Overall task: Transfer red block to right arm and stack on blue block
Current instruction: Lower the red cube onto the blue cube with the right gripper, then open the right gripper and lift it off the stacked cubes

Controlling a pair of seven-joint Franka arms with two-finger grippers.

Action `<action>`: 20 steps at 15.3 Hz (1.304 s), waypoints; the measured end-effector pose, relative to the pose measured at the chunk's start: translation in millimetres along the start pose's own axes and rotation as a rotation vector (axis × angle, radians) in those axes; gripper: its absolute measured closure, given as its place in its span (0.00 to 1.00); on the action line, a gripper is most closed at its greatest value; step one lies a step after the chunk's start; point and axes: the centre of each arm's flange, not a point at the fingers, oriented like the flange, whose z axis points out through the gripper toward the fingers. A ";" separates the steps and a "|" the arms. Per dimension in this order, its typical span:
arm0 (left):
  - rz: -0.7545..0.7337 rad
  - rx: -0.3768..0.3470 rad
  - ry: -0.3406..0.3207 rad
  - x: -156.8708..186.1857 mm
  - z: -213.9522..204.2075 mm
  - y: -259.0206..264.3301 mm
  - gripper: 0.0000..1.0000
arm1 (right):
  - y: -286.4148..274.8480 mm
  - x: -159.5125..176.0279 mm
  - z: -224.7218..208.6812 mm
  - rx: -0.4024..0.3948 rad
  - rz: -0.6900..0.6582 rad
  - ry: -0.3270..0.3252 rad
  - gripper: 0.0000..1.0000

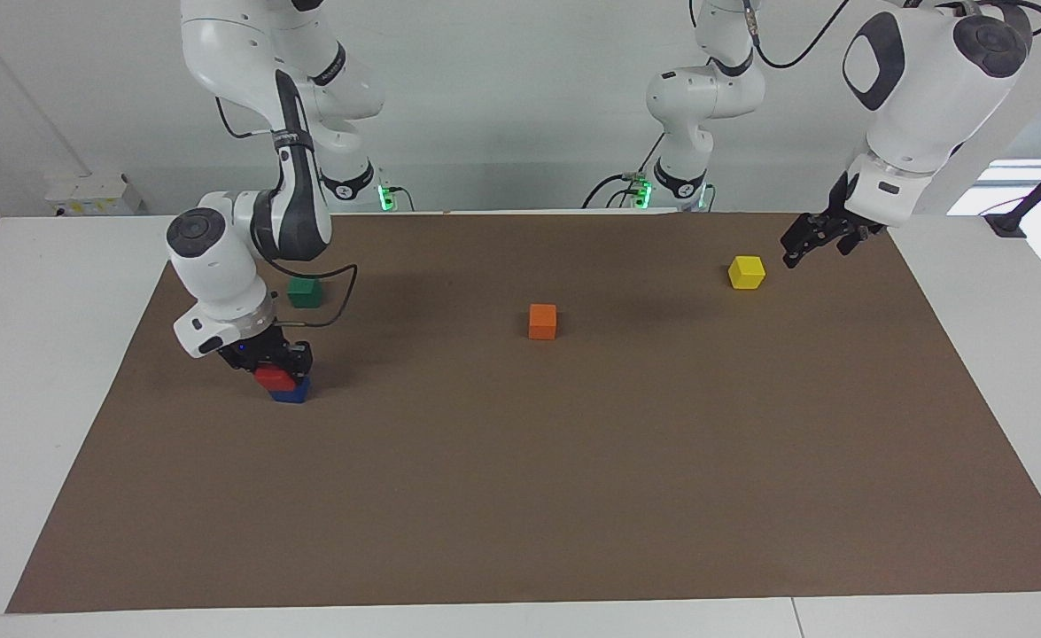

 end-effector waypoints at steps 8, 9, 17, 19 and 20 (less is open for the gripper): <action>-0.001 -0.001 0.004 0.6 -0.4 -0.4 0.00 | -0.4 1.5 -2.6 0.001 -0.001 0.006 0.00; -0.001 -0.001 0.004 0.6 -0.4 -0.6 0.00 | -0.7 3.2 -5.8 0.001 -0.001 0.012 0.00; 0.002 0.000 0.002 -0.2 -0.9 1.2 0.00 | -24.2 24.3 -106.8 0.029 -0.018 -0.020 0.00; 0.004 0.003 -0.010 -1.6 0.2 1.6 0.00 | -32.5 21.0 -141.9 0.034 -0.031 -0.030 0.00; 0.005 0.003 -0.013 -2.1 0.5 2.2 0.00 | -36.3 16.8 -159.9 0.033 -0.039 -0.035 0.00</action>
